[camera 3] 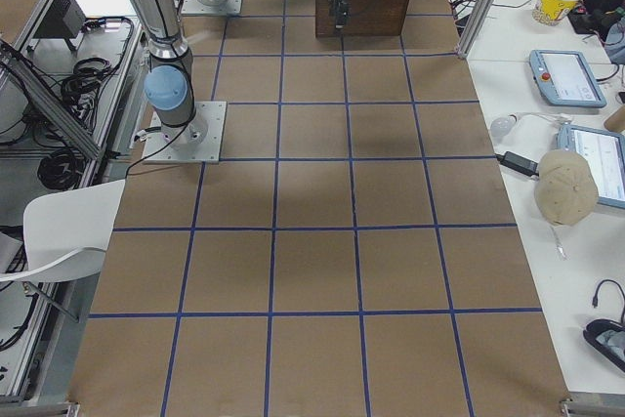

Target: Open drawer and put corn inside

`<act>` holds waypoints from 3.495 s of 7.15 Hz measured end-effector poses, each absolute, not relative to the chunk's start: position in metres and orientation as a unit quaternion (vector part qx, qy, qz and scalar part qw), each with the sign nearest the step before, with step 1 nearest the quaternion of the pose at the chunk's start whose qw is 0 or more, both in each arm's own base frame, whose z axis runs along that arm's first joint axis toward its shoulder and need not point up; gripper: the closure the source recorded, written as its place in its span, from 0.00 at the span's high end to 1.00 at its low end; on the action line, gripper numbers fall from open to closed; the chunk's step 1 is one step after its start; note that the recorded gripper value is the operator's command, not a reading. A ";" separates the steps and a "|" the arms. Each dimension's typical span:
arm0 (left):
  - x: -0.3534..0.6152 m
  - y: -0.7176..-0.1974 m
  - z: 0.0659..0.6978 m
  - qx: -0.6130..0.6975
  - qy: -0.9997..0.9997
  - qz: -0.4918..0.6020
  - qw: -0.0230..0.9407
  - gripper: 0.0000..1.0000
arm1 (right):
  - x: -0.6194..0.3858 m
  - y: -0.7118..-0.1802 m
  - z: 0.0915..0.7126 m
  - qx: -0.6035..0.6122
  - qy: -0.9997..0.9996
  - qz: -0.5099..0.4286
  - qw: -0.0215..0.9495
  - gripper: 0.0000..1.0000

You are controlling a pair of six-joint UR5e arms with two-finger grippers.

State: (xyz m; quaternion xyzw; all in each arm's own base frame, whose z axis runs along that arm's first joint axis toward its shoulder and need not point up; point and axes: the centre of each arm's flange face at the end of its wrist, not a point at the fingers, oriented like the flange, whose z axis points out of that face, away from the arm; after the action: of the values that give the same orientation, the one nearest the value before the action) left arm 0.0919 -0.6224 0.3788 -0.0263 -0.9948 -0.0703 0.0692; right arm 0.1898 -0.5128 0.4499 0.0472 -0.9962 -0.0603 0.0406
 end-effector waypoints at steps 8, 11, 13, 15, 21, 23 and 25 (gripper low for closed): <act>0.090 -0.640 0.326 -0.028 -0.991 -0.065 0.114 0.78 | 0.190 -0.513 0.450 0.047 -0.996 -0.060 0.041 1.00; 0.090 -0.640 0.325 -0.024 -0.991 -0.066 0.115 1.00 | 0.190 -0.513 0.450 0.047 -0.996 -0.060 0.041 1.00; 0.090 -0.639 0.331 -0.024 -0.991 -0.062 0.112 1.00 | 0.190 -0.513 0.450 0.047 -0.996 -0.060 0.041 1.00; 0.092 -0.636 0.346 -0.023 -0.993 -0.054 0.103 1.00 | 0.190 -0.513 0.450 0.047 -0.996 -0.060 0.041 1.00; 0.068 -0.625 0.437 -0.020 -0.998 -0.055 0.021 1.00 | 0.190 -0.513 0.450 0.047 -0.996 -0.060 0.041 1.00; 0.005 -0.617 0.460 -0.018 -0.999 -0.043 0.009 1.00 | 0.190 -0.513 0.450 0.047 -0.996 -0.060 0.041 1.00; -0.046 -0.600 0.473 -0.044 -0.998 -0.041 0.006 1.00 | 0.190 -0.513 0.450 0.047 -0.996 -0.060 0.041 1.00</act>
State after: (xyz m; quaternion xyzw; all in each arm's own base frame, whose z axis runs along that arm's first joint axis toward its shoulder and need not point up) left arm -0.0462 -0.5998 0.4731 -0.0442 -0.9982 -0.0407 0.0062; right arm 0.1898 -0.5128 0.4499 0.0472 -0.9962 -0.0603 0.0406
